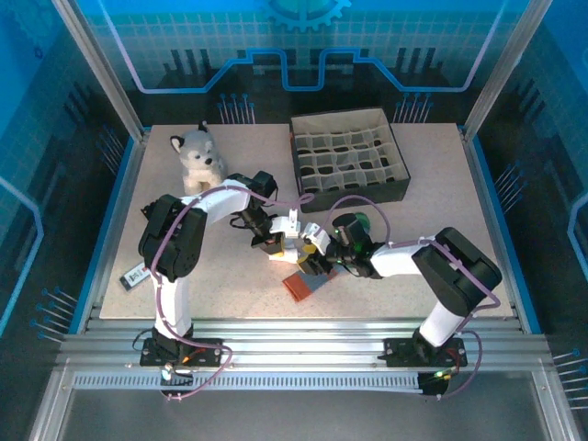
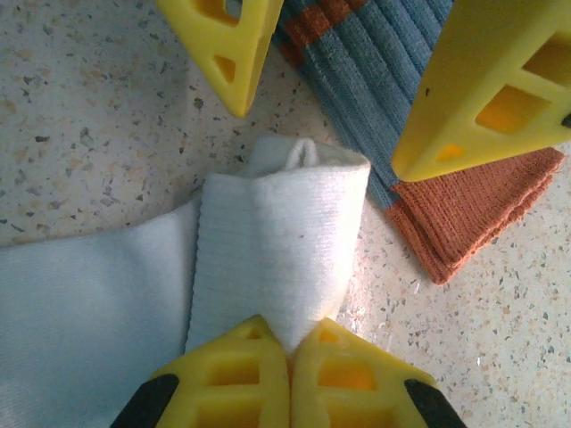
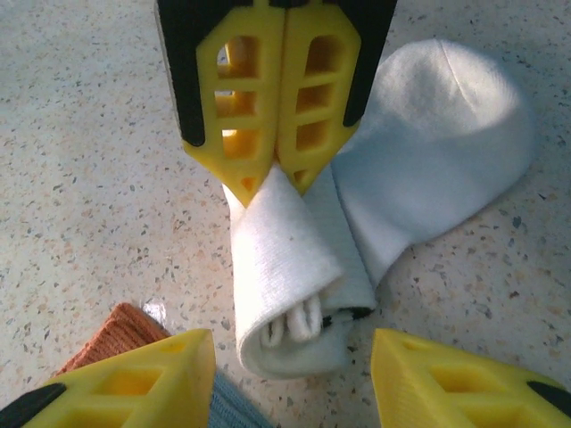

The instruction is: Roll the socks

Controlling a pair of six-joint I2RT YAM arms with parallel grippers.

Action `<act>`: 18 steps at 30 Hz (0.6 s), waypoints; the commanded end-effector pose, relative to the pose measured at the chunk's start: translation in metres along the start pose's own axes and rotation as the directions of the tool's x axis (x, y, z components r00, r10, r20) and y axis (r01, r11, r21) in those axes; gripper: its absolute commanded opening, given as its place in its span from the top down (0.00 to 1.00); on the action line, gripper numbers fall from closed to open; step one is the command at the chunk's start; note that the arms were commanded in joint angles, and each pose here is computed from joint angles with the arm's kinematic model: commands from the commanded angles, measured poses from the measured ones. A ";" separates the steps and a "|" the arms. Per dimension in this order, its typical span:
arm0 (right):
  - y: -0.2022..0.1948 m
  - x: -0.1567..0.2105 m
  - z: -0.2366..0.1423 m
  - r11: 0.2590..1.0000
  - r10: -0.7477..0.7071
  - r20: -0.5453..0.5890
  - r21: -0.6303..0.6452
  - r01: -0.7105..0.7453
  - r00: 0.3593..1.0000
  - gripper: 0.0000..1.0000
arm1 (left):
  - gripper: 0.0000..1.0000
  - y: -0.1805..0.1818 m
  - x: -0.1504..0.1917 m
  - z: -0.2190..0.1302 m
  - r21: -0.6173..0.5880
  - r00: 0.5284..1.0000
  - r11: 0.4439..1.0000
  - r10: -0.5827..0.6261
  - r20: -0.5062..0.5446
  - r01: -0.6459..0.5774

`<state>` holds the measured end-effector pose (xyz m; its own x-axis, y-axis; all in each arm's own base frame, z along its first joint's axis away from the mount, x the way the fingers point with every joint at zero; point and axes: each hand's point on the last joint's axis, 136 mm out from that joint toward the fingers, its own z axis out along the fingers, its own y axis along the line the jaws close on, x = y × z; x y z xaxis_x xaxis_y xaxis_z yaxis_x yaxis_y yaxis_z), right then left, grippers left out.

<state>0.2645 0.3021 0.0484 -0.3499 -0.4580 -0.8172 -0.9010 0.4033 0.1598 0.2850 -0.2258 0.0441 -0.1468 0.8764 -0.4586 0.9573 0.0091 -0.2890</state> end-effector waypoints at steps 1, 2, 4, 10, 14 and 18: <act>-0.001 -0.021 0.004 0.999 -0.006 0.076 -0.042 0.009 0.997 0.51 | 1.00 0.000 -0.008 0.000 0.036 0.999 0.999 -0.018 0.043 0.016; -0.001 -0.020 0.005 0.999 0.002 0.073 -0.050 0.002 0.997 0.51 | 1.00 0.000 -0.009 0.000 0.034 0.999 0.999 -0.018 0.044 0.016; -0.001 -0.018 0.008 0.997 0.019 0.074 -0.072 -0.014 0.997 0.51 | 1.00 0.001 -0.009 -0.001 0.031 0.999 0.999 -0.018 0.047 0.017; -0.003 -0.017 0.018 0.992 0.042 0.070 -0.118 -0.033 0.997 0.52 | 1.00 0.003 -0.012 -0.002 0.025 0.998 0.999 -0.021 0.056 0.020; -0.004 -0.016 0.025 0.988 0.056 0.068 -0.146 -0.045 0.996 0.54 | 1.00 0.004 -0.014 -0.003 0.019 0.998 1.000 -0.019 0.066 0.018; -0.005 -0.017 0.031 0.983 0.068 0.069 -0.174 -0.055 0.995 0.55 | 1.00 0.004 -0.017 -0.002 0.019 0.997 1.000 -0.012 0.078 0.011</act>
<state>0.2767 0.3227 0.0428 -0.3789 -0.3921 -0.8383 -0.9145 0.2976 0.2741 0.2955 -0.2150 0.0417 -0.2182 0.8670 -0.4481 0.9481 0.0794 -0.3080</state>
